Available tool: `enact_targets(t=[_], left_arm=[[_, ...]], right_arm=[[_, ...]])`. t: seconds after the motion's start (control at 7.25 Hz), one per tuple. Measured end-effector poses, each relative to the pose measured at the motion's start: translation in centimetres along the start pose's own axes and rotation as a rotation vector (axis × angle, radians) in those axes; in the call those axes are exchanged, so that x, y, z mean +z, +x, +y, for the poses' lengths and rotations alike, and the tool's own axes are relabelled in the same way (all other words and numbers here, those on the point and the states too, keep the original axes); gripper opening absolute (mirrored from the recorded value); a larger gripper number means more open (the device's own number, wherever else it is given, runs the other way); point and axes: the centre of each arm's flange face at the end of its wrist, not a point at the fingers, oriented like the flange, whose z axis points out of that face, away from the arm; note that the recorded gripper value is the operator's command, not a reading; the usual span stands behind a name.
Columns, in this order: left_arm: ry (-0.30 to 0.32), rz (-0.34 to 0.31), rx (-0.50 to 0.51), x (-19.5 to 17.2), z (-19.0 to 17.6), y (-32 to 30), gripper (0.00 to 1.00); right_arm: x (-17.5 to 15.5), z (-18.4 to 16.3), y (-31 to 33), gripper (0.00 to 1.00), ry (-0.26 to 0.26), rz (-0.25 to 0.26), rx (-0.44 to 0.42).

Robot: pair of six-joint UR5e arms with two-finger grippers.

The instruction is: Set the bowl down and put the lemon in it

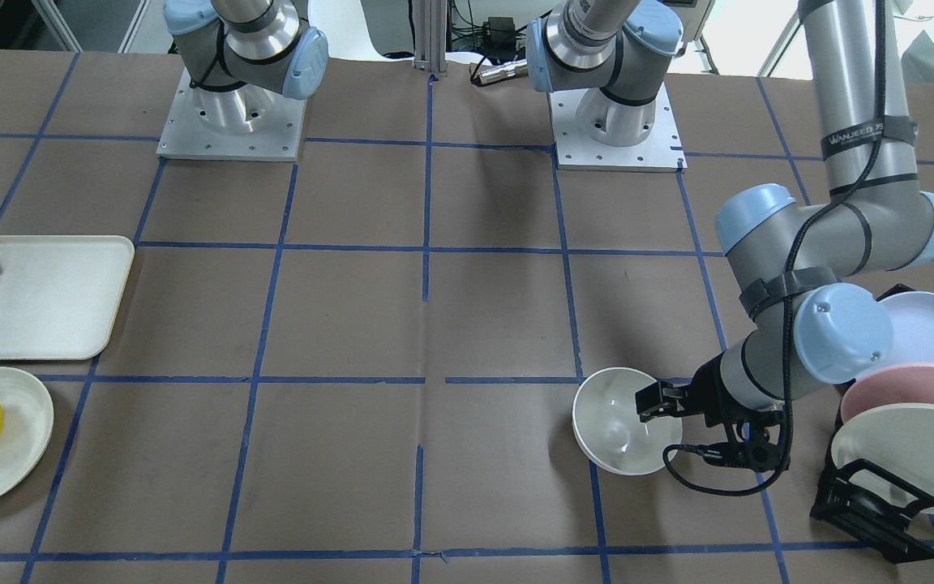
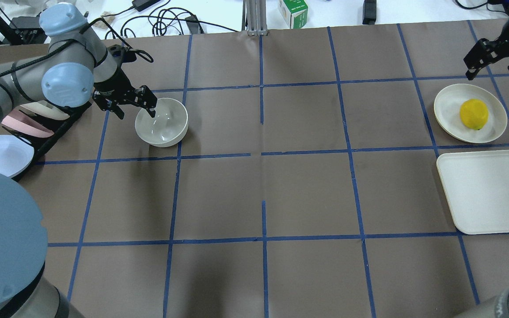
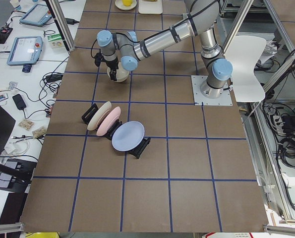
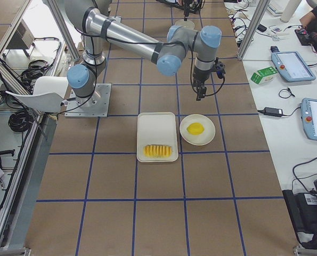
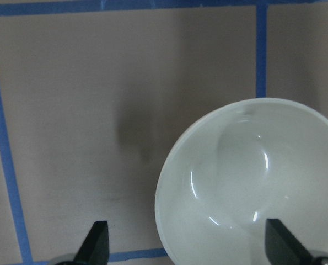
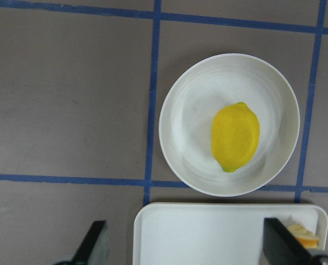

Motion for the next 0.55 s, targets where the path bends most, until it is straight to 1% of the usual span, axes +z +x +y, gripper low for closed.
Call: enact_targets(t=[0.14,0.28,0.41,0.55], left_arm=[[-0.005,0.002,-0.006,1.5,0.0,-0.3,1.0],[-0.009,0.006,-0.015,2.6,-0.1,-0.5,0.63],[-0.011,0.009,-0.021,3.1,-0.2,-0.6,0.24],[-0.011,0.01,-0.02,3.3,-0.3,-0.7,0.0]], right_arm=[[3.1,-1.3,1.8,1.0,-0.007,0.0,-0.042],[5.9,-1.9,3.6,1.0,-0.004,-0.001,-0.07],[8.4,-2.2,5.3,1.0,-0.005,-0.011,-0.081],[10.7,-2.5,6.3,1.0,-0.008,-0.019,-0.088]])
